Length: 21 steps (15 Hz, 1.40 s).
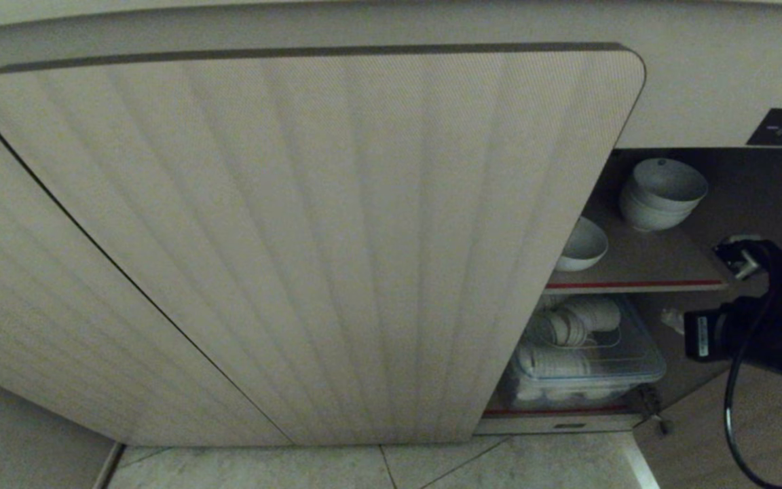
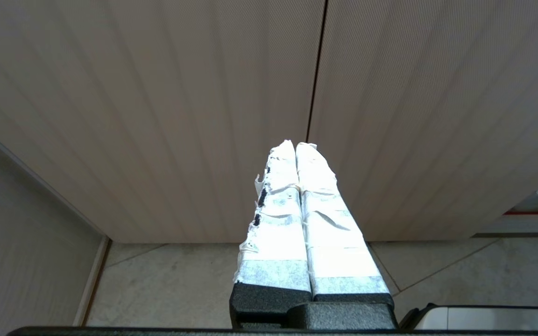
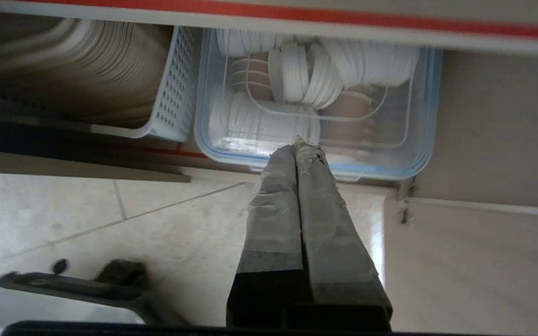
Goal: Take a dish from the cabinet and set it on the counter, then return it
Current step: Take the bowl from the cabinet
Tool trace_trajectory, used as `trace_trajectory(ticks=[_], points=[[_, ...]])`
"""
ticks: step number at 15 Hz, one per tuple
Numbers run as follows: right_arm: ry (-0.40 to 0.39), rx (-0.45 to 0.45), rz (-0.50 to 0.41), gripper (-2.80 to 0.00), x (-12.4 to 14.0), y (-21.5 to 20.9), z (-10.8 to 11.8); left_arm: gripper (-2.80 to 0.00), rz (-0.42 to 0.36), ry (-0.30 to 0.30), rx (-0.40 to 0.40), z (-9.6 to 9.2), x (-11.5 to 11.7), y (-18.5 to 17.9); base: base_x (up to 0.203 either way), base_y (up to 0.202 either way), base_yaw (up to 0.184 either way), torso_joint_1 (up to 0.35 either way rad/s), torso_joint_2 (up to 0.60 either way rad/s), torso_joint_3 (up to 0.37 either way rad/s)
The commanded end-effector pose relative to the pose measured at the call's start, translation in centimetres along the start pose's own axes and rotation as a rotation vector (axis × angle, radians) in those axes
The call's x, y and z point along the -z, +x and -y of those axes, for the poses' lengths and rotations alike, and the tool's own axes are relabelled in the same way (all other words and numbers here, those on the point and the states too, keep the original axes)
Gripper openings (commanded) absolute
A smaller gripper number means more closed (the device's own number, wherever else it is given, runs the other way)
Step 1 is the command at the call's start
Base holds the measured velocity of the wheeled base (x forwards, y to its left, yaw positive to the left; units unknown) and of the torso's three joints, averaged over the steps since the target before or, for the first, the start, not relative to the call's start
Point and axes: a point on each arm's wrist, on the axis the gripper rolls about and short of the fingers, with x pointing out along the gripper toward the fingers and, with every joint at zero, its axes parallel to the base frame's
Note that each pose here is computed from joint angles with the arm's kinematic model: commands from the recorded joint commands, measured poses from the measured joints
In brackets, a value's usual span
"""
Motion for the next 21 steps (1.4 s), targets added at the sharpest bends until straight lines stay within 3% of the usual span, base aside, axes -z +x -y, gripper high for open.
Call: trace_trajectory(ticks=[1,4,10,16,21], points=[[-0.011,-0.001,0.02,-2.8,-0.7,0.1,0.0,-2.8,0.0,0.0,0.0,0.0,0.0,0.0,0.0,0.0,0.0,0.0,0.0,0.0],[-0.011,0.004,0.063,-2.8,-2.1,0.3,0.1,-2.8,0.0,0.0,-0.001,0.0,0.0,0.0,0.0,0.0,0.0,0.0,0.0,0.0],[0.003,0.008,0.089,-2.8,-2.2,0.3,0.1,-2.8,0.0,0.0,-0.002,0.0,0.0,0.0,0.0,0.0,0.0,0.0,0.0,0.0],[0.082,0.0,0.124,-2.8,-2.2,1.0,0.0,-2.8,0.001,-0.001,-0.002,0.0,0.0,0.0,0.0,0.0,0.0,0.0,0.0,0.0],[0.102,-0.007,0.141,-2.8,-2.4,1.3,-0.1,-2.8,0.001,-0.001,-0.001,0.0,0.0,0.0,0.0,0.0,0.0,0.0,0.0,0.0]])
